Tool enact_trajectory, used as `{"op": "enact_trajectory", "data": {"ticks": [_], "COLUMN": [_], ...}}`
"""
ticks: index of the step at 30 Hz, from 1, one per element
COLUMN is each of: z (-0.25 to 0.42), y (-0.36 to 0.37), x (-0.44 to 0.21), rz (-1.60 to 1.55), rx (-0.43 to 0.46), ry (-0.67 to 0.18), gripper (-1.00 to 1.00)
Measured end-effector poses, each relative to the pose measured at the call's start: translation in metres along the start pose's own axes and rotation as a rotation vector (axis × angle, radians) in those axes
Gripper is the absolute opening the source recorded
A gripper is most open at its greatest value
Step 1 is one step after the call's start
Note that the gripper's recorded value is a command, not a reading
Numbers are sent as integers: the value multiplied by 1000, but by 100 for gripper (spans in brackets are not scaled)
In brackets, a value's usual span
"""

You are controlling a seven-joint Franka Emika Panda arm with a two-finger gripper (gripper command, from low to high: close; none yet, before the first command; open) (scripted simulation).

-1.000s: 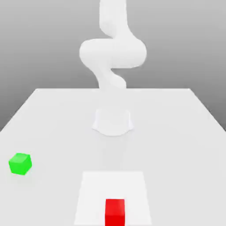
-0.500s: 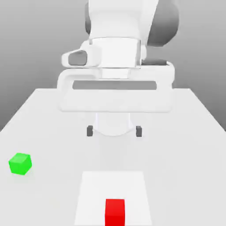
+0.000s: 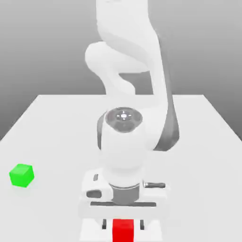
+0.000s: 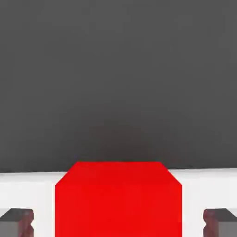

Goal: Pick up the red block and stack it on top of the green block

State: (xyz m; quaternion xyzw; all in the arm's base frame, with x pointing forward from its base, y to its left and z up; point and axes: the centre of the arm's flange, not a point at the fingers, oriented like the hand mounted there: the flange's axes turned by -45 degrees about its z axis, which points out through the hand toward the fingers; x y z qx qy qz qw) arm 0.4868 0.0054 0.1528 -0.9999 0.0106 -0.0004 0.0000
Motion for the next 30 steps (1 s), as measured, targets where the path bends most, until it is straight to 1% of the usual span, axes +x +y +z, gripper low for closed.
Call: {"op": "enact_trajectory", "data": {"ticks": [4,9,12,16,18,22,23,27,28,30], "z": [3,-52,-65,-77,-82,-86,-79,-38,-31,-31], "y": [0,7,83,175,228,321,335,328,327,327], "x": [0,-1,-19,-61,-96,-190,-208,-205,-205,-205], "rz": [0,24,277,626,835,1299,1389,1406,1407,1407], "rx": [0,-2,-17,-26,-25,-9,-3,1,0,0], "ry": [0,-1,0,2,2,2,2,1,1,1], "gripper": [-100,-100,-100,-100,-100,-100,-100,-100,100,100]}}
